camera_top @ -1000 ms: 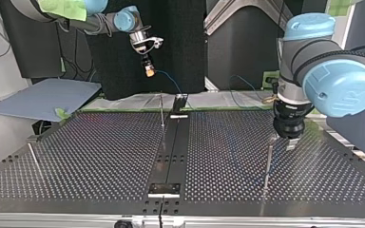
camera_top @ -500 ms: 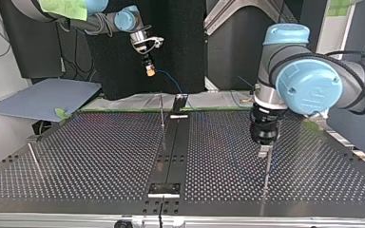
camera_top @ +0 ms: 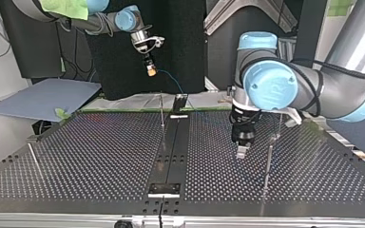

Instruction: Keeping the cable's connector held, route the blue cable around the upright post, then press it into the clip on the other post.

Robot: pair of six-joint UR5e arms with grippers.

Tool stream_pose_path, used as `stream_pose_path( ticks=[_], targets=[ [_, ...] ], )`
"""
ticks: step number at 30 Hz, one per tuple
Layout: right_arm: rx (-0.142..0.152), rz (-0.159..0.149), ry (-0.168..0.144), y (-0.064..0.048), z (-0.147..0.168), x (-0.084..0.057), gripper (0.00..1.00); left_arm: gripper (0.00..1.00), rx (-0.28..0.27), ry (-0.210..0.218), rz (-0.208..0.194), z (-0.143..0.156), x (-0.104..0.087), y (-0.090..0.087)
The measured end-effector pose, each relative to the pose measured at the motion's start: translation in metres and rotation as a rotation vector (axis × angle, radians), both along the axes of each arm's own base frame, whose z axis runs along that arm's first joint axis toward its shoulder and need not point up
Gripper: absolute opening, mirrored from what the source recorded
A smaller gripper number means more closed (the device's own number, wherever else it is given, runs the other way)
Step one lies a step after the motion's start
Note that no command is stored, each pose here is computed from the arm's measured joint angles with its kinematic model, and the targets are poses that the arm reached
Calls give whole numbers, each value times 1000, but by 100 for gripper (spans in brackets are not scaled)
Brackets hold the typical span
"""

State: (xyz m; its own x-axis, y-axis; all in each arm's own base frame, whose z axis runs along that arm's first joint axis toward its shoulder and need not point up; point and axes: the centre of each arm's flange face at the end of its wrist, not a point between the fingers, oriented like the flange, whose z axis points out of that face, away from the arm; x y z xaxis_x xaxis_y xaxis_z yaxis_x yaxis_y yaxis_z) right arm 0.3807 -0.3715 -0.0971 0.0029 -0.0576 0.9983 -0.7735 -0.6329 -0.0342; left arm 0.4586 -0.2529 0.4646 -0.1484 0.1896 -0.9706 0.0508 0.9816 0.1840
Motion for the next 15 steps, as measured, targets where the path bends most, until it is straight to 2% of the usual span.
stream_pose_path(
  ticks=[5, 15],
  targets=[
    [-3, 2, -2, 0, 0, 0, 0, 100, 71, 10, 12, -26, 11, -17],
    [-2, 12, -2, 1, 0, 1, 0, 100, 221, 83, 70, -82, 35, -25]
  ],
)
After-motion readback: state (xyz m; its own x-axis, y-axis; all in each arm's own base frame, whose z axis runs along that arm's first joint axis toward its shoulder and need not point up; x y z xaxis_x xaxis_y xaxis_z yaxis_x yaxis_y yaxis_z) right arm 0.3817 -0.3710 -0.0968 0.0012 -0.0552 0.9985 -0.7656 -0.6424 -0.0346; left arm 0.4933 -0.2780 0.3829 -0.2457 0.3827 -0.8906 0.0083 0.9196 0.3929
